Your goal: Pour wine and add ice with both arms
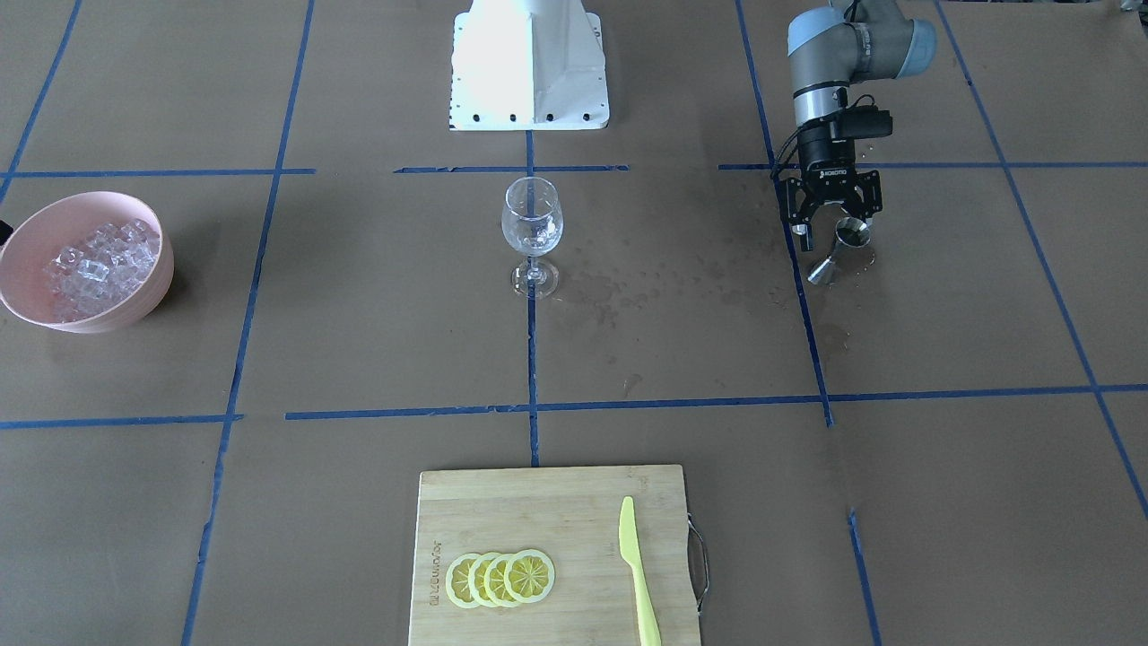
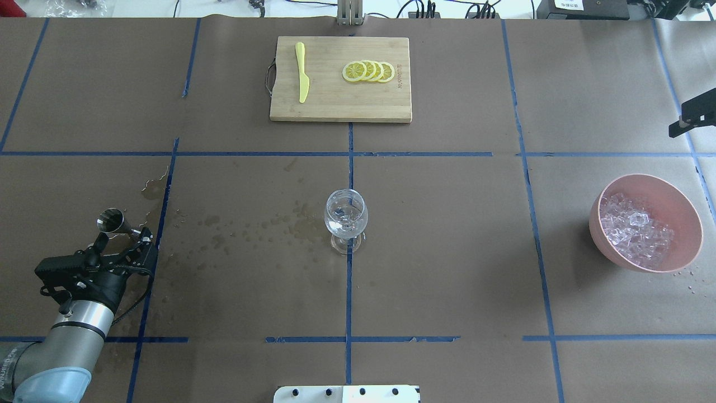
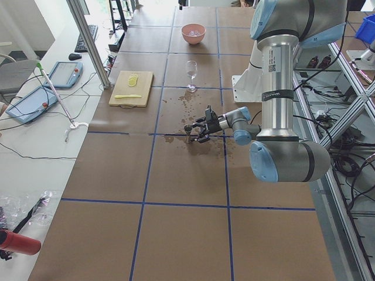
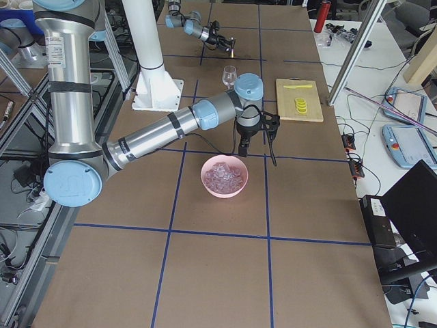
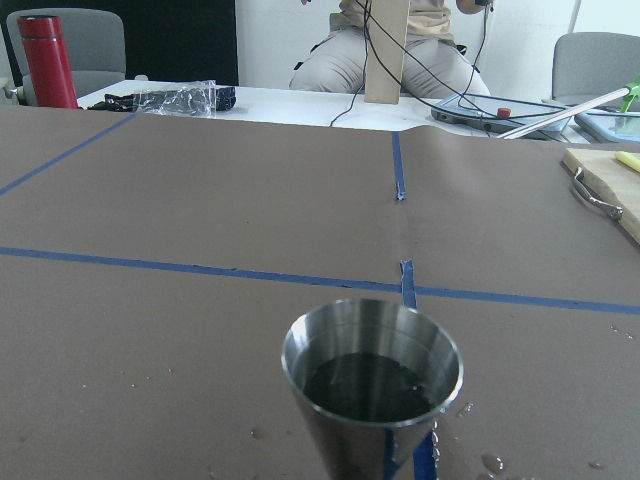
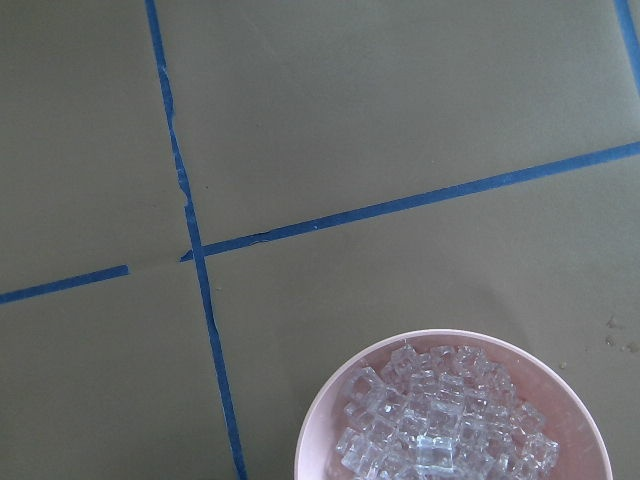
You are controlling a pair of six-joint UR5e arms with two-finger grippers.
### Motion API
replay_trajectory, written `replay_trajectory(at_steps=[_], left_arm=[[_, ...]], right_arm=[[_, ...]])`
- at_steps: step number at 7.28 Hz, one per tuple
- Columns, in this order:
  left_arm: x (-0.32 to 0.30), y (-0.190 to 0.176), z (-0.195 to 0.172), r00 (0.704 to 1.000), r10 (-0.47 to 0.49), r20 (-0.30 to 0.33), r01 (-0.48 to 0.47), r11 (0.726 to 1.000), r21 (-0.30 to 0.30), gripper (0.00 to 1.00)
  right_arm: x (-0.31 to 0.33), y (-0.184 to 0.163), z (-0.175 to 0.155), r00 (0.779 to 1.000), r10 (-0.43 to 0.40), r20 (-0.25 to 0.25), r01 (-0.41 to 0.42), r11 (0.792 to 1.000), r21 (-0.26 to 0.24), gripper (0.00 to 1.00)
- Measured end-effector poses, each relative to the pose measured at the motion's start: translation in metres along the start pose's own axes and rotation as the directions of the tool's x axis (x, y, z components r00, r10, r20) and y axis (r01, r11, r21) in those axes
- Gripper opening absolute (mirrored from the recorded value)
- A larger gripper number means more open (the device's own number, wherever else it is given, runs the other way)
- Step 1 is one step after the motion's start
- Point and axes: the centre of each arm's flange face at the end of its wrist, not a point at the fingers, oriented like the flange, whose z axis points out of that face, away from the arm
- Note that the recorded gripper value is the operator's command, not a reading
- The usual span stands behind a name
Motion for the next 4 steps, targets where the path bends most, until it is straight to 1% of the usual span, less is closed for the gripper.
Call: replay_trajectory(at_steps=[2, 4], left_arm=[[0.0037, 0.0117, 0.0077, 1.000, 0.010, 0.005, -0.010, 1.000, 0.018, 0.68], [0.0053, 0.0129, 0.0100, 1.000, 0.010, 0.006, -0.011, 1.000, 0.028, 0.63]], right_arm=[[-0.0073, 0.0047, 0.0088, 1.000, 0.002, -0.018, -0.002, 1.000, -0.003, 1.00], [-0.0099, 0.0064, 0.0112, 1.000, 0.001, -0.021, -0.001, 1.000, -0.004, 1.00]])
